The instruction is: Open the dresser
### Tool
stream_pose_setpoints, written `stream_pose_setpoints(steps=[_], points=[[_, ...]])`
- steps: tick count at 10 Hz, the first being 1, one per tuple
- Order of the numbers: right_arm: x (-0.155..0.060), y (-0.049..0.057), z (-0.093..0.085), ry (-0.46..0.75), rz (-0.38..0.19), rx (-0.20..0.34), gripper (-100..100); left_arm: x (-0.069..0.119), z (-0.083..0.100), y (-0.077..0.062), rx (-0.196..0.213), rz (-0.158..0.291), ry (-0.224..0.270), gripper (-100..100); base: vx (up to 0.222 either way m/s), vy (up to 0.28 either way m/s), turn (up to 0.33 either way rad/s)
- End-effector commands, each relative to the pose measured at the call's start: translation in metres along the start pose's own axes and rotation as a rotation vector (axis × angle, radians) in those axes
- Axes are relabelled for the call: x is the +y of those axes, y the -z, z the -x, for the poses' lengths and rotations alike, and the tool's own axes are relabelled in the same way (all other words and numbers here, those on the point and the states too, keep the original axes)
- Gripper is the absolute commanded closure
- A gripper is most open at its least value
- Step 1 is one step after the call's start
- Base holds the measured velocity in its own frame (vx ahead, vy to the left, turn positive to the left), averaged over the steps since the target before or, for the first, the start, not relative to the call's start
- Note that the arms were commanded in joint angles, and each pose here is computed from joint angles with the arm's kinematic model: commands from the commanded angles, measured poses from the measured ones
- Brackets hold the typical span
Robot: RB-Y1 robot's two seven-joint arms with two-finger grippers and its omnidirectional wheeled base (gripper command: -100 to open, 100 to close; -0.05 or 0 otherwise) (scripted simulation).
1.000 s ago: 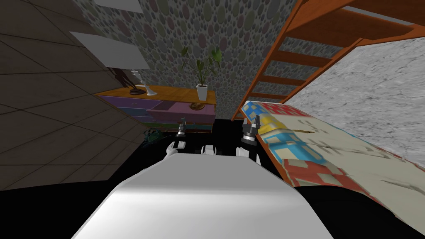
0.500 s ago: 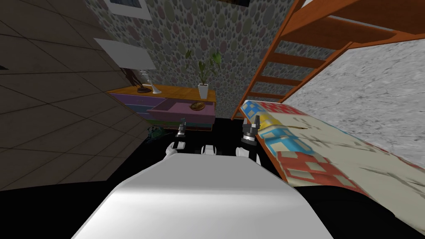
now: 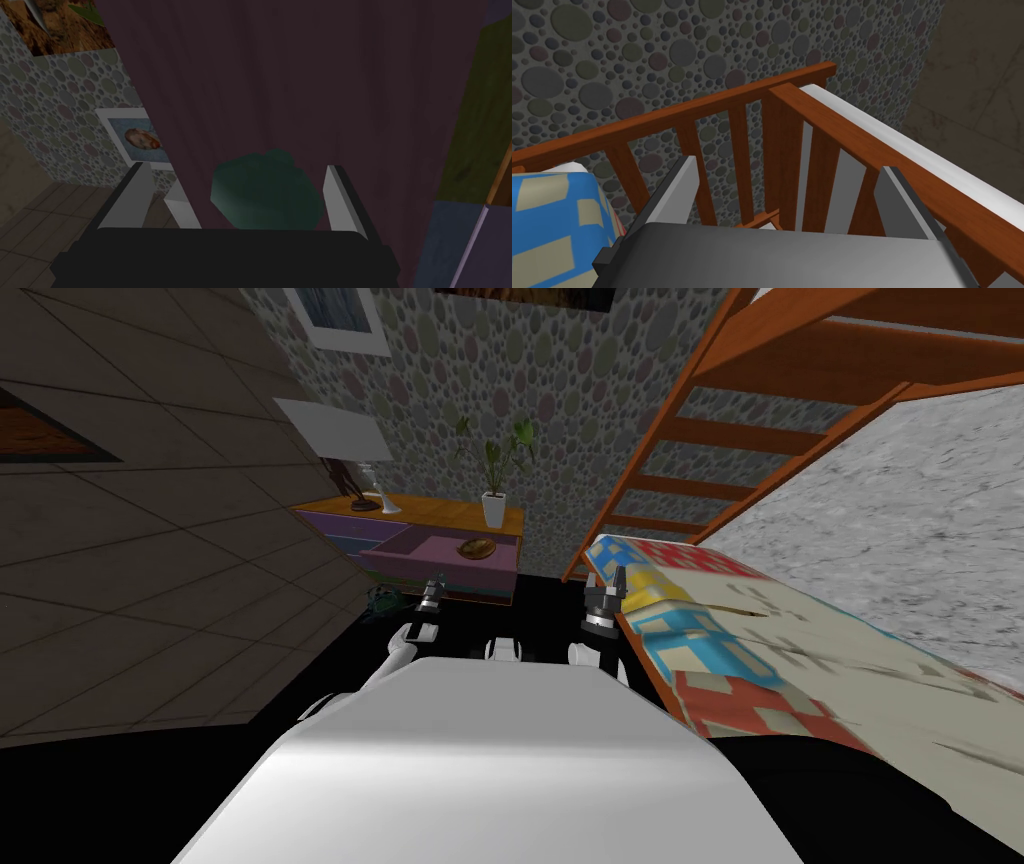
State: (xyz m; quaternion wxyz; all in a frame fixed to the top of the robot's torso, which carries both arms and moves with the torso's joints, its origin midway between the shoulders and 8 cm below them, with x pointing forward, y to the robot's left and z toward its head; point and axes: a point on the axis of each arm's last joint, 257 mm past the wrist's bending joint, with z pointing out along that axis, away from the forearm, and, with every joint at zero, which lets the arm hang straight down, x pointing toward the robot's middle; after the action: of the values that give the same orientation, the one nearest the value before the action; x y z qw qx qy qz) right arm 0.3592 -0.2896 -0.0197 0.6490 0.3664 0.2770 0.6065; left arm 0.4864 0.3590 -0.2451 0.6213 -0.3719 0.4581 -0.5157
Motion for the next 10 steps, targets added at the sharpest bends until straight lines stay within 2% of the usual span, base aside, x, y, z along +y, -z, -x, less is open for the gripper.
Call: stream_pose_setpoints(steps=[1,3,4,5,10], points=[[0.000,0.000,0.000,0.000,0.000,0.000,0,-0.011,0.007,-0.011,0.033,-0.007,0.014,-100,0.013,-0.089,0.129],[0.000,0.000,0.000,0.000,0.000,0.000,0,-0.018,0.013,-0.018,0.057,-0.008,0.023,-100,0.018,-0.083,0.125],[0.000,0.000,0.000,0.000,0.000,0.000,0,-0.009,0.010,-0.011,0.049,0.009,0.020,-100,0.009,-0.032,0.035],[0.000,0.000,0.000,0.000,0.000,0.000,0,-0.007,0.012,-0.011,0.049,0.016,0.023,0,0.006,-0.002,0.003],[0.000,0.000,0.000,0.000,0.000,0.000,0,0.000,0.012,-0.006,0.047,0.035,0.023,0,0.000,0.000,0.000]])
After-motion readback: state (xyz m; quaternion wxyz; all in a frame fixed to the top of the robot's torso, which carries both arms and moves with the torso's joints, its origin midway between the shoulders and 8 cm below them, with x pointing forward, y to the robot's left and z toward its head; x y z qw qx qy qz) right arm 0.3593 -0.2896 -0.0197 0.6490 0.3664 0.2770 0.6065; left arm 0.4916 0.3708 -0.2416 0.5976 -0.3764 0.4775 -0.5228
